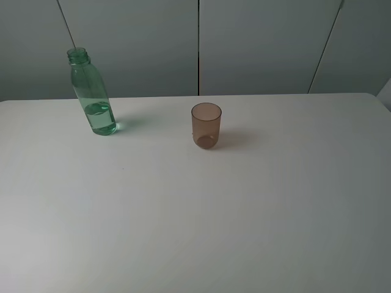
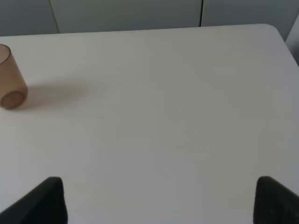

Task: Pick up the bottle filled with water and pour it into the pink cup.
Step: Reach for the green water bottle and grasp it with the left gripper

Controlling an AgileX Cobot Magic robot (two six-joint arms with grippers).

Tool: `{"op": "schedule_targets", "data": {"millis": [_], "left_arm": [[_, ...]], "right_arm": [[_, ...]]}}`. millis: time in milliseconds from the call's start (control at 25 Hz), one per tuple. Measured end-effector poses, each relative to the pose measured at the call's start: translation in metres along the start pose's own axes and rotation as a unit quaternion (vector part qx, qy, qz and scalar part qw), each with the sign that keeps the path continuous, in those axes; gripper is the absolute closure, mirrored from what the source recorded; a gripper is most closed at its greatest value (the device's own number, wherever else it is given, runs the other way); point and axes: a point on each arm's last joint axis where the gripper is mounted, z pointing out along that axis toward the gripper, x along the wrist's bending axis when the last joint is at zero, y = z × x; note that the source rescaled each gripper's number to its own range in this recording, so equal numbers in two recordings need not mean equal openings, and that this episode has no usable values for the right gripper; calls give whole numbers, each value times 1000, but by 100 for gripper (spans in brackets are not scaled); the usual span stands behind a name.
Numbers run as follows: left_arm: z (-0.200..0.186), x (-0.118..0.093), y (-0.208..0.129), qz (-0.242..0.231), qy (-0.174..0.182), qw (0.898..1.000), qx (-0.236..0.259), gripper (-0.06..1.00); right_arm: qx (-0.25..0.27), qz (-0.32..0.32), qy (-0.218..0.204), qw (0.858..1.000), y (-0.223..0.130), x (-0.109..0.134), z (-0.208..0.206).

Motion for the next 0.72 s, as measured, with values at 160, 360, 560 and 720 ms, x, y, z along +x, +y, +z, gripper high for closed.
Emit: {"op": "schedule_targets", "data": {"millis": [160, 360, 560, 720], "left_arm": [[0, 0, 0, 0, 0, 1000, 0, 7], [0, 0, 0, 0, 0, 1000, 0, 7], [0, 1, 0, -9, 5, 1000, 0, 7], [0, 1, 0, -8, 7, 1000, 0, 7]], "right_arm": [[0, 0, 0, 1000, 0, 0, 0], [0, 0, 0, 1000, 0, 0, 0], [0, 0, 0, 1000, 0, 0, 0], [0, 0, 0, 1000, 0, 0, 0]]}}
